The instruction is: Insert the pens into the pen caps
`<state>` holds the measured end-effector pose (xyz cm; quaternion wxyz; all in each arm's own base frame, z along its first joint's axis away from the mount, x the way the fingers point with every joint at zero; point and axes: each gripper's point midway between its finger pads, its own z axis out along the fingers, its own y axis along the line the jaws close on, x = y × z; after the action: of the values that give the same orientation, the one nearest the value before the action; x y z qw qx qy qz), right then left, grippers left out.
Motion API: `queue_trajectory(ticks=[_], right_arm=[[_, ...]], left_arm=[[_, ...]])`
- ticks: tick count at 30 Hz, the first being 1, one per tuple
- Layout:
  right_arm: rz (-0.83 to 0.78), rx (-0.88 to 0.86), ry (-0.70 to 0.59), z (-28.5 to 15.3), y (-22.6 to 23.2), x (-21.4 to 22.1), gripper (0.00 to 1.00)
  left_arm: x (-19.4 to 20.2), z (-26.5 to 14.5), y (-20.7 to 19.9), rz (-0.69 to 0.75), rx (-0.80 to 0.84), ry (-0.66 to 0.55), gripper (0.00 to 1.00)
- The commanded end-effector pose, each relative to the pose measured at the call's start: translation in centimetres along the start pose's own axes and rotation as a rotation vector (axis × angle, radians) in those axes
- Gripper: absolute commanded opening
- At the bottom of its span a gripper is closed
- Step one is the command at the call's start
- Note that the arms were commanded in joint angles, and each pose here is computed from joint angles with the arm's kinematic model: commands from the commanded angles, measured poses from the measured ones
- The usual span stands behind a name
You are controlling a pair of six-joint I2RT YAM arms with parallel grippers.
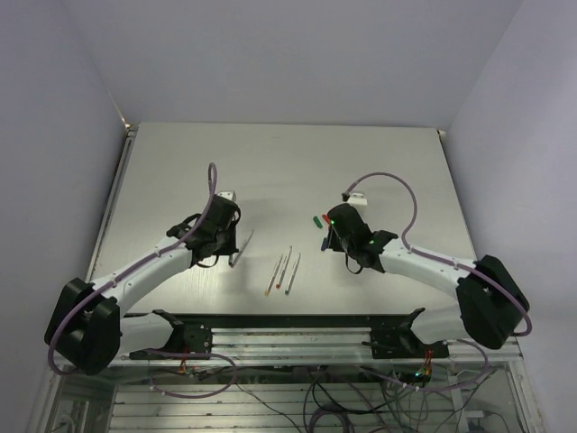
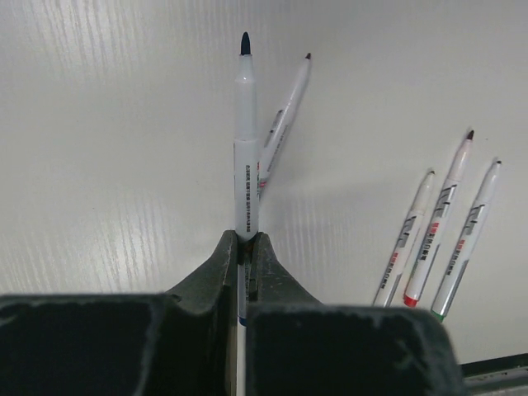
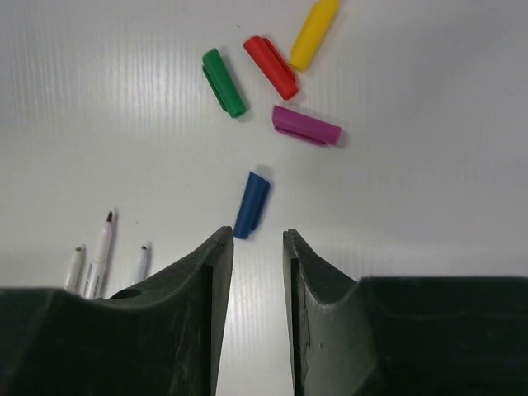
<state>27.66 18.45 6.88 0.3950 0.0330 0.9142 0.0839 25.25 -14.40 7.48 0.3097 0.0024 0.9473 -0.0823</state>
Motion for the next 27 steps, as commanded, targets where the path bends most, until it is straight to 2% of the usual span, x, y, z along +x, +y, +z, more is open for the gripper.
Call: queue_trajectory(ticks=[1,6,14,27], right_arm=[[0.041,0.004,-0.048,1.6,2.0,-1.9,0.31],[0.018,0.056,-0.019,3.2,2.8,-1.5,0.31],[0.016,0.201,-0.007,4.3,1.7,-0.4,0.29],[0.023,0.26,0.034,5.1,0.7,1.5,0.33]], left_arm=[[0.5,-0.5,-0.9,-0.003,0.05,0.003,0.07],[1.2,-0.6,-1.2,0.006,0.068,0.012,0.07],[1.6,-1.1,-1.5,0.007,0.092,-0.007,0.07],[1.7,-1.0,-1.6,0.013,0.096,-0.003,0.07]])
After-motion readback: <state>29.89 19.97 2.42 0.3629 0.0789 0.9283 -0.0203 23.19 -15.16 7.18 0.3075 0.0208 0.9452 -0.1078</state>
